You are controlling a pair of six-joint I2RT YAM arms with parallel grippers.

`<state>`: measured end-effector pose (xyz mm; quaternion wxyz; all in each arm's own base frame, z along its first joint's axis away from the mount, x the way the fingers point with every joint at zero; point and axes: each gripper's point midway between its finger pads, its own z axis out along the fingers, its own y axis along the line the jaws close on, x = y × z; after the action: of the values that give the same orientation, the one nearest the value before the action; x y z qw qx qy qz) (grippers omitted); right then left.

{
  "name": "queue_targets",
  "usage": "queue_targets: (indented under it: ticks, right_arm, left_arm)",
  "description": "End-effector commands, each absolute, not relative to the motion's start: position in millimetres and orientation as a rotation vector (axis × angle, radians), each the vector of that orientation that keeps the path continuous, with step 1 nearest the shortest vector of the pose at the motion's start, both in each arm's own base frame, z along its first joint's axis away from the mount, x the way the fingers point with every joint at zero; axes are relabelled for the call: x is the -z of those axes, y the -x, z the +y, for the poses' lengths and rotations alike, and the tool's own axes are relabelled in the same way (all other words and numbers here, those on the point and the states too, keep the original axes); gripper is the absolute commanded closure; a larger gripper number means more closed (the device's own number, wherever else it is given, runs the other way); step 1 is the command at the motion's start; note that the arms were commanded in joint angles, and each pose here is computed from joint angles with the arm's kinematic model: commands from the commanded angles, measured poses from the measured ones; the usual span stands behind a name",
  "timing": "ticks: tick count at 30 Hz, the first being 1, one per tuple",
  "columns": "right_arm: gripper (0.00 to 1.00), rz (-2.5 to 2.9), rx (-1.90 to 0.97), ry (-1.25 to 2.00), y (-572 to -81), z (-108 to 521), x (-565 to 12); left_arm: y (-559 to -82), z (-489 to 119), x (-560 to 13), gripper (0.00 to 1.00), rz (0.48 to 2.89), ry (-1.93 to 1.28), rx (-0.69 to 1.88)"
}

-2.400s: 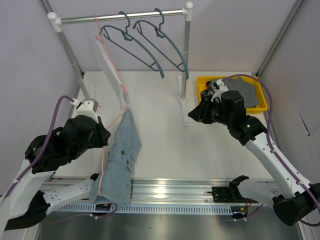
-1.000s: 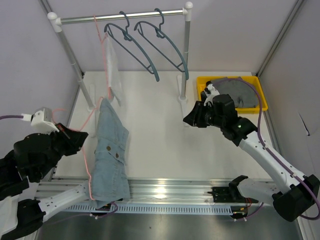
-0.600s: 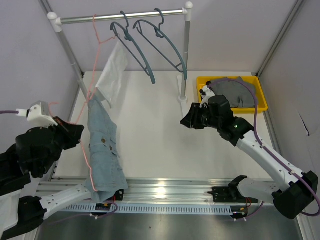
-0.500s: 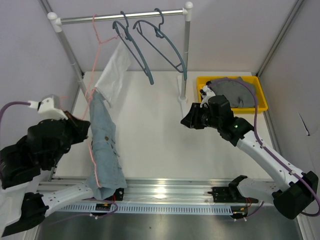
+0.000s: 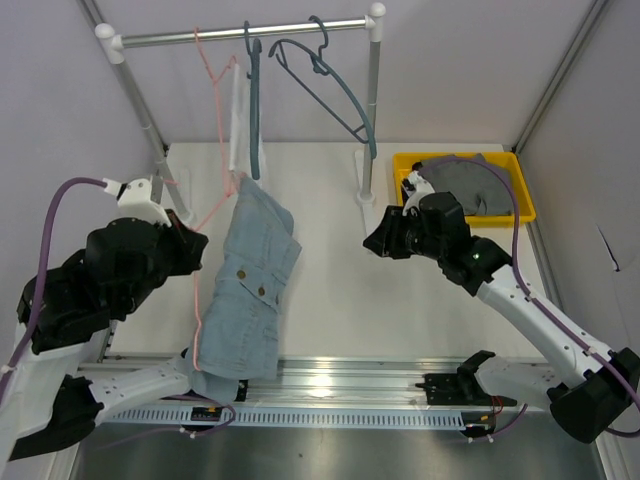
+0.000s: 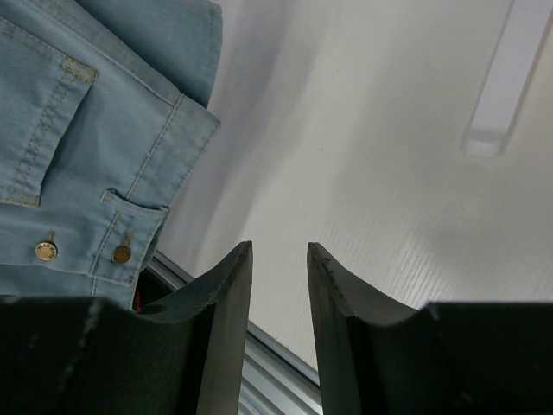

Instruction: Place the skirt on the hanger

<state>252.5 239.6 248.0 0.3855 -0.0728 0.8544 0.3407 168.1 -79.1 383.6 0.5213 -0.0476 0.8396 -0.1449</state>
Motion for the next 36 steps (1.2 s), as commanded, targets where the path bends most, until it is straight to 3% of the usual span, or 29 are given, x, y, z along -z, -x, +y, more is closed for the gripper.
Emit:
queue_targets:
  ticks: [1,6,14,18,19,24,34,36]
  right_arm:
    - [0.62,2.118,-0.871,0.203,-253,242,-265]
    - [0.62,2.122,-0.869,0.207,-252,242,-264]
    - [0.60,2.020,-0.876,0.292,-238,260,-297]
    - [0.58,1.934,-0.908,0.415,-231,307,-334]
    - [0.58,1.872,-0.952,0.443,-225,322,-365]
    - [0.49,1.727,-0.952,0.503,-238,374,-420]
    - [0.36,1.497,-1.099,0.663,-246,478,-474]
    - [0.33,1.524,-1.087,0.697,-250,498,-459]
  left_arm:
    - [-172,-65,-412,1.00,1.906,0.207,0.358]
    - [-178,-53,-411,1.00,1.955,0.257,0.213]
    - [-173,-47,-419,1.00,1.934,0.187,0.214]
    - [-169,-58,-400,1.00,1.992,0.153,0.244]
    - [-167,-57,-397,1.00,1.994,0.152,0.259]
    - [-164,-73,-360,1.00,2.089,0.125,0.283]
    - [-164,-96,-329,1.00,2.119,0.118,0.395]
    - [-165,-97,-332,1.00,2.116,0.113,0.400]
